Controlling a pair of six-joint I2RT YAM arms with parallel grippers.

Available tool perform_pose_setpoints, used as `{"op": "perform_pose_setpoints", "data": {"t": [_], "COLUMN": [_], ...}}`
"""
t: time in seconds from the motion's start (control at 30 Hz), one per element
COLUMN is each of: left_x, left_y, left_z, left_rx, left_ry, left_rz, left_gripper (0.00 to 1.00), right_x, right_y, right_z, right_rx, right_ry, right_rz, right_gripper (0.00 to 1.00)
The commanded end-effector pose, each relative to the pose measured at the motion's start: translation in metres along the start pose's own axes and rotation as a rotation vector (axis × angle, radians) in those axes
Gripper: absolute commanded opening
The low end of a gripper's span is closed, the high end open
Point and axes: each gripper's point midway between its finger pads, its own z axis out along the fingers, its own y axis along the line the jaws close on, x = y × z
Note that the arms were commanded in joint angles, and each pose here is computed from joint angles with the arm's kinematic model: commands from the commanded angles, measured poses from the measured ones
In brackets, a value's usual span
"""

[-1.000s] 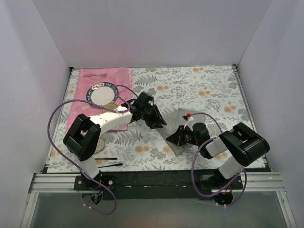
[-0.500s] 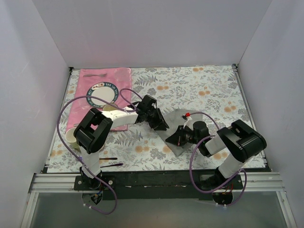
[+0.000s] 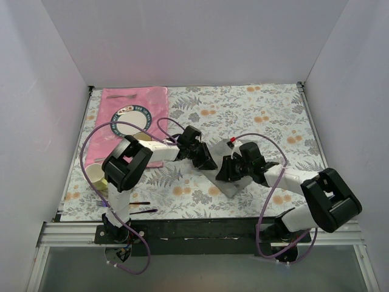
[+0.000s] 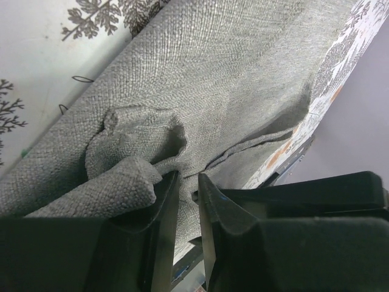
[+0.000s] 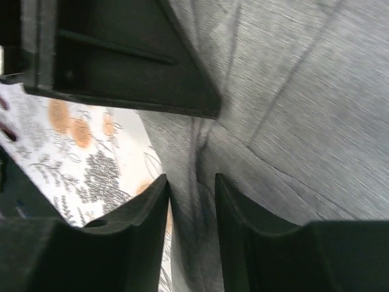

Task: Fold the napkin, place the utensils inside, and roll it up
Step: Roll the napkin with the utensil

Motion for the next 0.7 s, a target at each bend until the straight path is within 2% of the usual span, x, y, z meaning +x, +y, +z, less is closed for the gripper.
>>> {"op": "perform_pose_setpoints", "data": {"t": [0.0,0.03,0.07,0.1,0.3,0.53,0.63,0.67], "left_x": [0.007,0.007,0.008,0.009,0.008,-0.001,-0.005,-0.006], "left_y": [0.029,0.029,0.030,0.030,0.031,0.016,0.006,0.002], "left_z": [0.011,0.012,0.012,0.013,0.014,0.012,0.009,0.008], "left_rx": [-0.076,-0.077,-0.078,-0.077,-0.086,-0.080,-0.072,-0.068], "left_ry": [0.017,0.021,0.025,0.028,0.030,0.022,0.019,0.019], "left_rz": [0.010,0.006,0.003,0.002,0.003,0.024,0.033,0.037], "left_gripper": [0.19,0.19,0.19,0.18,0.18,0.18,0.19,0.20], "right_x": [0.041,0.033,0.019,0.015,-0.001,0.003,0.010,0.013], "right_y": [-0.047,-0.051,-0.042,-0.040,-0.025,-0.015,-0.024,-0.027], "right_z": [-0.037,-0.041,-0.044,-0.048,-0.055,-0.030,-0.028,-0.028], "right_rx": [0.305,0.353,0.345,0.362,0.340,0.238,0.270,0.276], "right_ry": [0.244,0.231,0.204,0.203,0.168,0.151,0.150,0.152], "right_rz": [-0.040,-0.076,-0.139,-0.165,-0.220,-0.163,-0.141,-0.136], "right_gripper": [0.47,0.48,0.56,0.59,0.61,0.56,0.50,0.44]}}
